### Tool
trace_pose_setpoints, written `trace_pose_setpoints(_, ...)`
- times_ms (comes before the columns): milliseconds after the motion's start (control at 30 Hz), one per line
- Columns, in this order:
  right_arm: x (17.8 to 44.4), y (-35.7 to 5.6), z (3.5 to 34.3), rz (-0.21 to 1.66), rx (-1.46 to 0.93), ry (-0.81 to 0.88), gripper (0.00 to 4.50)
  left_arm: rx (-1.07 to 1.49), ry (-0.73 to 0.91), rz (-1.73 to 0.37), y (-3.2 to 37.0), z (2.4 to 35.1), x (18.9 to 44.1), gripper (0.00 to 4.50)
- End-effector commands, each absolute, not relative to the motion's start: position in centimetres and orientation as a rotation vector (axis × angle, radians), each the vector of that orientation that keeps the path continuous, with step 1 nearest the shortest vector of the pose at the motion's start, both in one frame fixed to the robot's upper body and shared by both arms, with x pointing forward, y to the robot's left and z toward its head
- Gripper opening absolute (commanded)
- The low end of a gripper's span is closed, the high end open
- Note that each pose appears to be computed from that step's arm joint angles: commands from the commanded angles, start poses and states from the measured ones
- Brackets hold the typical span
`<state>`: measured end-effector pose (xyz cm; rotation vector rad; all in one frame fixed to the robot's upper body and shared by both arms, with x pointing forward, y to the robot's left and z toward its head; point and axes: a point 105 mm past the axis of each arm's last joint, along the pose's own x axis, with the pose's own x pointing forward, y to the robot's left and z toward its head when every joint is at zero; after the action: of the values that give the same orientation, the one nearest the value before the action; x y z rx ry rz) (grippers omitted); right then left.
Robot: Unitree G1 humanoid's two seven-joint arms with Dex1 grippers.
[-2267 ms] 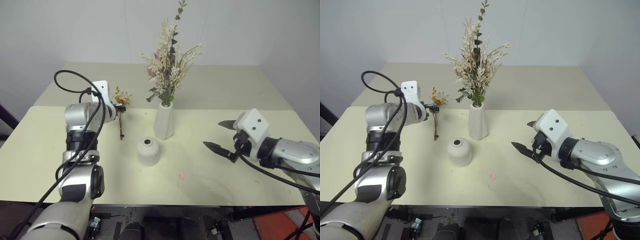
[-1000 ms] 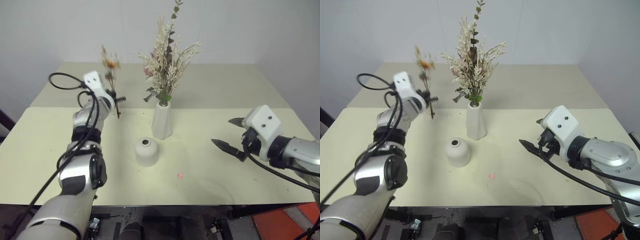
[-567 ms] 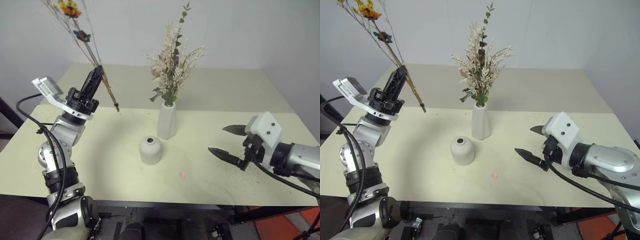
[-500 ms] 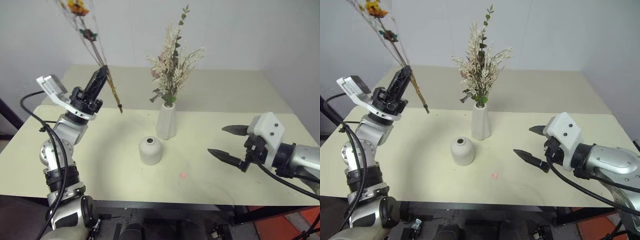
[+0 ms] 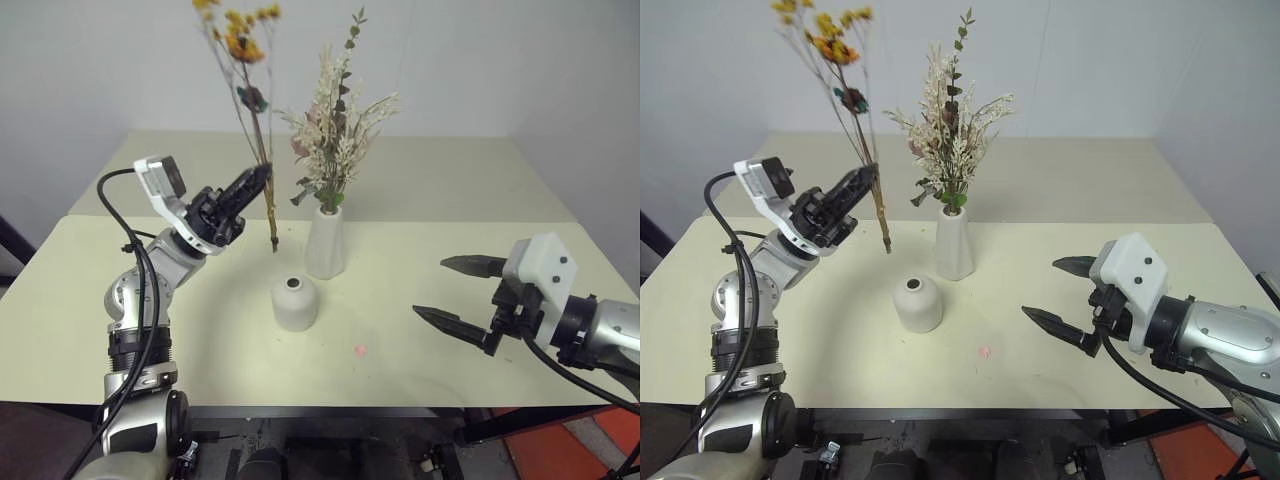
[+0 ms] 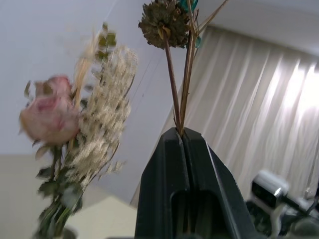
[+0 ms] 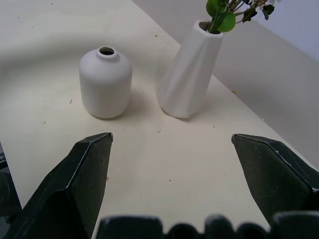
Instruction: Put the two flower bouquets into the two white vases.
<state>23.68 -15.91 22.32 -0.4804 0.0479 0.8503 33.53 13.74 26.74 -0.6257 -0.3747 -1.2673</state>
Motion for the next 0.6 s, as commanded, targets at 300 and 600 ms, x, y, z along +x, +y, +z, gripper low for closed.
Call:
trace_pose_setpoints(300,24.1,-15.4,22.8,0.817,-0.541,0.003,4.5,-0.651,-0.283,-1.255,13.6,24.1,34.9,0.01)
trace_pose_setpoints(600,24.2,-15.9,22.5,0.791,-0.547,0.009,4.5,-0.66,-0.25,-1.286,12.5,23.4,34.9,0.01)
